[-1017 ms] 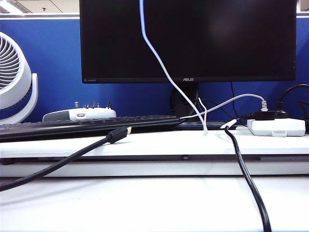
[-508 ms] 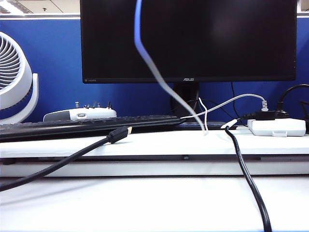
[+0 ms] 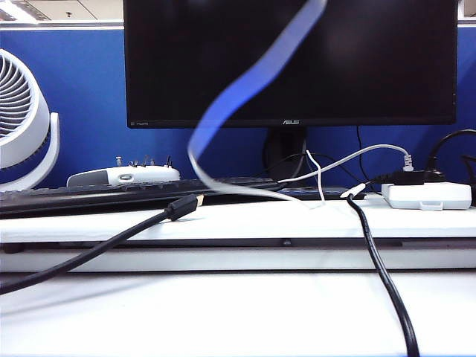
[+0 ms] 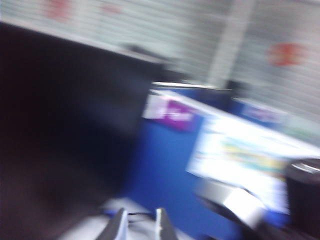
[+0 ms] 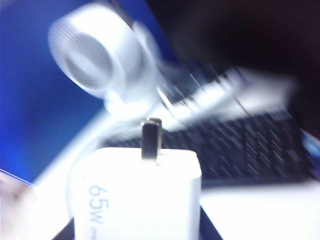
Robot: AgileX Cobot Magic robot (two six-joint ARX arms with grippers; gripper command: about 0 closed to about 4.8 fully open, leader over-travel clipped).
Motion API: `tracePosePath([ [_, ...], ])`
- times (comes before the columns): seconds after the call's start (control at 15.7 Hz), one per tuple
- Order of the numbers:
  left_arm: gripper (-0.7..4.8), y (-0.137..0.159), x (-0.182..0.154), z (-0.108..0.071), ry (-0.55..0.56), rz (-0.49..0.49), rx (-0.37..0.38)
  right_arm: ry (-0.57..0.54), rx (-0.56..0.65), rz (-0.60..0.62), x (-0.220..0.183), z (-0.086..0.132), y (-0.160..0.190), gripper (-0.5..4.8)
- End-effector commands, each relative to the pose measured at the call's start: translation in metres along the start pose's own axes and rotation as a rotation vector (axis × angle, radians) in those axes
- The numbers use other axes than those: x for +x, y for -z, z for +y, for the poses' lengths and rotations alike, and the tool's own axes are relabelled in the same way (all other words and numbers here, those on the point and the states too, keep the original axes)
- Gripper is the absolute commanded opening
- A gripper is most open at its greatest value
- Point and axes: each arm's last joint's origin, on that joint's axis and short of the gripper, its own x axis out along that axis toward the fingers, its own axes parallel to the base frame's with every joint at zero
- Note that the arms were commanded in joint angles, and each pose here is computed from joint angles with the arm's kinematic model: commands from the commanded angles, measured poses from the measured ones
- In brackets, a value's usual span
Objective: Pick up the Type-C charging cable and the charging base, insert one end of the Type-C charger into the corresponding slot on the base, and finally place the plugged-in charger back on the table.
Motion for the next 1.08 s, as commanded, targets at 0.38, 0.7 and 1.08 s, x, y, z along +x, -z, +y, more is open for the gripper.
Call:
tracePosePath([
  [0.38,0.47,0.005,-0.006,0.012,-0.444,0.025,0.239,0.09,-0.001,0.18,0.06,-0.041,0.02,-0.06],
  [0.7,0.47,0.006,-0.011,0.011,-0.546,0.078,0.317,0.159,-0.051,0.32,0.115,-0.054,0.049,-0.06],
  [1.08,0.47,0.006,-0.011,0.011,-0.537,0.08,0.315,0.242,-0.057,0.482,0.173,-0.079,0.094,-0.06],
])
